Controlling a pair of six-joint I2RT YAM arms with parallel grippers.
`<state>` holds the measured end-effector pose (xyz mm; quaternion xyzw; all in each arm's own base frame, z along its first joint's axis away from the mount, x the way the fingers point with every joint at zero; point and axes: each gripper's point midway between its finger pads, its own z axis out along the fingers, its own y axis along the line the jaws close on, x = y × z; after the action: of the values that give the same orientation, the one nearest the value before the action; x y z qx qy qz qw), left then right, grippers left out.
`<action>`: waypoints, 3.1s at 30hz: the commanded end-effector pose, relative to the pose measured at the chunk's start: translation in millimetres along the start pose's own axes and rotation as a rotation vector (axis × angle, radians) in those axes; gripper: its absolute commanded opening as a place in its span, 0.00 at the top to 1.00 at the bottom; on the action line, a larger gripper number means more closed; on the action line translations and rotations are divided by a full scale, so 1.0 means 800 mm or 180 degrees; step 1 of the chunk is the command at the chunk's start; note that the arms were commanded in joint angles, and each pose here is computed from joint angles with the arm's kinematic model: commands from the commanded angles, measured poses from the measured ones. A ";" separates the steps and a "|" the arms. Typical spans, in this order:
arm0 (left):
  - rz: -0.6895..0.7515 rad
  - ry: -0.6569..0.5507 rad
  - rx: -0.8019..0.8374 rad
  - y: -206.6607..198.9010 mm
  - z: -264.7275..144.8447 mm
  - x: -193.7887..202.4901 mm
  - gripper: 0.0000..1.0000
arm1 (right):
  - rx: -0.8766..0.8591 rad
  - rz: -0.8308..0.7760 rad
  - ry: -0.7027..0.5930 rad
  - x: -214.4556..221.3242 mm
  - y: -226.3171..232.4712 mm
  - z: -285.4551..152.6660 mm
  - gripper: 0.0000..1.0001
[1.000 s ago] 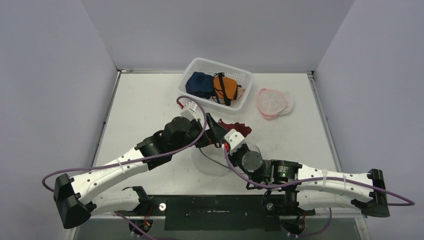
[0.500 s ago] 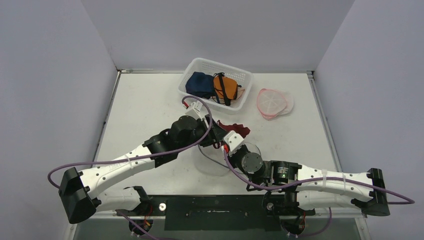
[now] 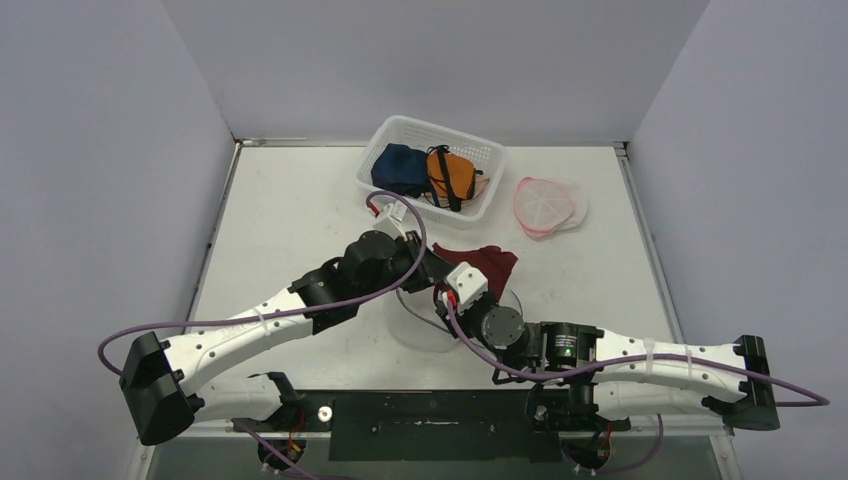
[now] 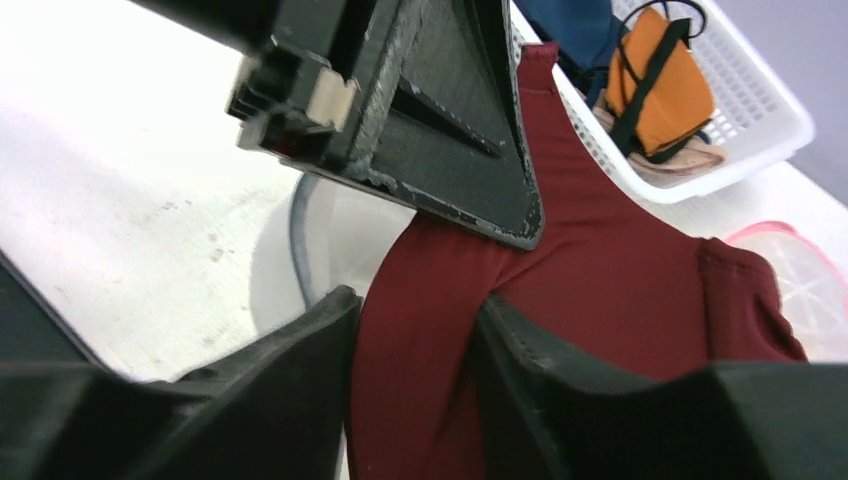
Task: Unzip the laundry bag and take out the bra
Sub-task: Pick up the bra from the laundry bag, then place the bra in the bin.
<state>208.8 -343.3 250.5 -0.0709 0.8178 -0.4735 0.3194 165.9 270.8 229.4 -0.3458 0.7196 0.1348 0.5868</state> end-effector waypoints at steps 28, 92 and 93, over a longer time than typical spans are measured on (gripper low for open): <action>0.0319 -0.1707 0.0402 -0.053 -0.091 -0.229 1.00 | -0.0338 0.1398 -0.1064 -0.165 -0.054 -0.108 0.10; 0.0349 -0.1248 -0.0584 0.284 0.218 -0.405 1.00 | 0.0779 0.1755 -0.0458 0.063 -0.083 -0.065 0.08; 0.0359 -0.1249 -0.0600 0.285 0.221 -0.404 1.00 | 0.0780 0.1755 -0.0453 0.063 -0.083 -0.065 0.08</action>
<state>600.1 -208.6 142.9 -0.1547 0.7888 -0.3606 0.4732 165.3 175.0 205.2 -0.0695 0.7563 0.2222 0.6113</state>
